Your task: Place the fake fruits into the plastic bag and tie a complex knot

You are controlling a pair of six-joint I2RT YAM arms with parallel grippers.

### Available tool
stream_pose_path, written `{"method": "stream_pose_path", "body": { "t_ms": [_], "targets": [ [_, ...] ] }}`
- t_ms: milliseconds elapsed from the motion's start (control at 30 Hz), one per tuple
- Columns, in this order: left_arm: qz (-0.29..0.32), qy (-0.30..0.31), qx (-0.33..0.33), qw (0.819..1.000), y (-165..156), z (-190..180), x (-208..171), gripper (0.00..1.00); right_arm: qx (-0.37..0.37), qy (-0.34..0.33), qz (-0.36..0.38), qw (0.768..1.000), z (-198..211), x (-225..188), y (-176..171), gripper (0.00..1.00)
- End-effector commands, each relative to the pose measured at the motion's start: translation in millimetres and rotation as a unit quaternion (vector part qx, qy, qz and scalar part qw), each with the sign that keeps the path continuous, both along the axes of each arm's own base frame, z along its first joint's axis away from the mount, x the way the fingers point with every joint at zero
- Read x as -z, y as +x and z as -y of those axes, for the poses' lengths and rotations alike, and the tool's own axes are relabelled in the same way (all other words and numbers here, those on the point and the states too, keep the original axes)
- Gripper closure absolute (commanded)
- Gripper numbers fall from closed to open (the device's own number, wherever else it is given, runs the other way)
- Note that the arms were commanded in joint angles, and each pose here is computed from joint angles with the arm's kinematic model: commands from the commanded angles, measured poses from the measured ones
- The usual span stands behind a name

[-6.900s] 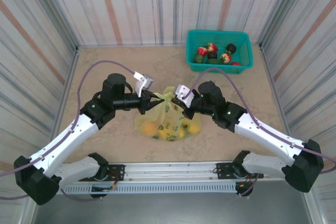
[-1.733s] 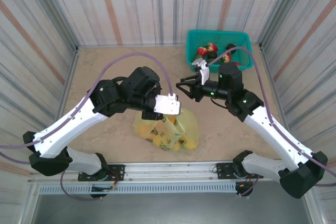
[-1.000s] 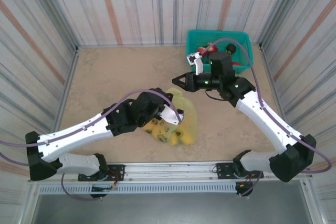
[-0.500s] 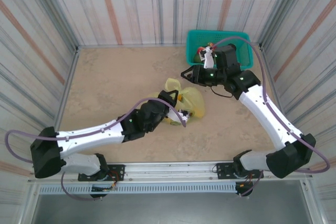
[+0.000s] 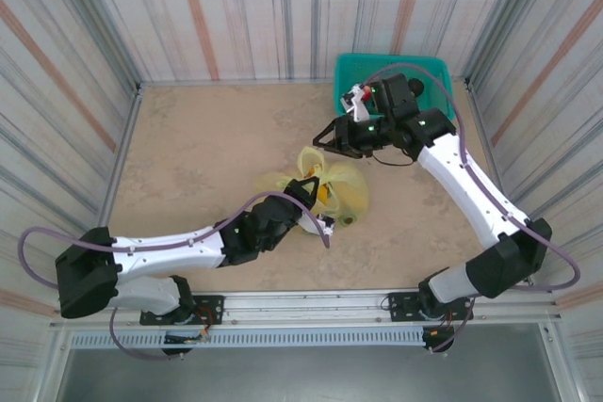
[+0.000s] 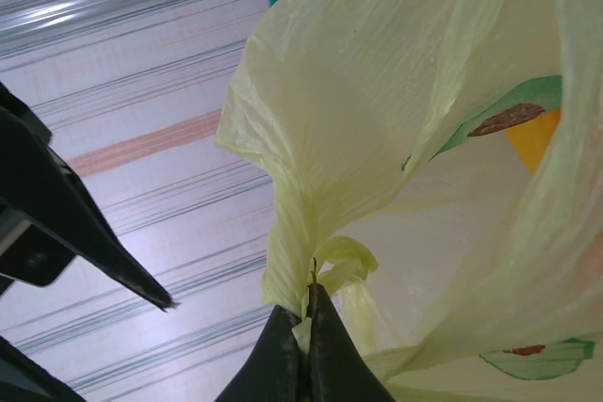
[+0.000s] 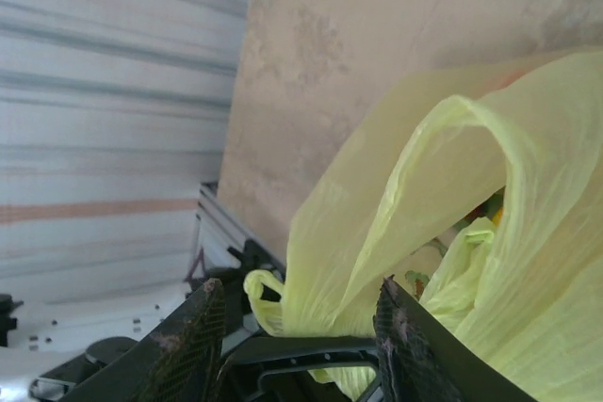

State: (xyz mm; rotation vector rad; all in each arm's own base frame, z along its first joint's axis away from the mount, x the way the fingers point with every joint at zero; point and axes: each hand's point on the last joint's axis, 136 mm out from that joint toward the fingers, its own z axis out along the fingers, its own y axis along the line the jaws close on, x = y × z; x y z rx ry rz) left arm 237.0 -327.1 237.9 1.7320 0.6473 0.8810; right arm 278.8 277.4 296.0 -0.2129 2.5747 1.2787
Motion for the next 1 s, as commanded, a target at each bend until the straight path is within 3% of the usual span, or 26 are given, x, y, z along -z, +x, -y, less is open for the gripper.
{"method": "stream_pose_path", "body": {
  "t_ms": [0,400,700,800,967],
  "targets": [
    [0.024,-0.008,0.002,1.0,-3.0,-4.1,-15.9,1.0,-0.049,-0.031,-0.017,0.998,-7.4,7.9,-18.9,0.54],
    [0.018,0.027,0.016,0.999,-7.4,-5.7,1.3,1.0,-0.041,-0.137,-0.07,0.987,-10.6,57.6,-0.4,0.48],
    [0.016,0.038,0.024,0.999,-9.8,-5.6,-0.4,1.0,-0.042,-0.174,-0.112,0.977,-3.9,90.8,-1.6,0.43],
    [0.014,0.041,0.024,0.999,-10.7,-7.9,0.2,1.0,-0.04,-0.162,-0.131,0.977,-1.0,94.3,-4.7,0.42],
    [0.011,0.049,0.024,0.998,-11.0,-10.1,3.4,1.0,-0.068,-0.076,-0.173,0.98,-21.0,81.9,-18.7,0.41]
  ]
}}
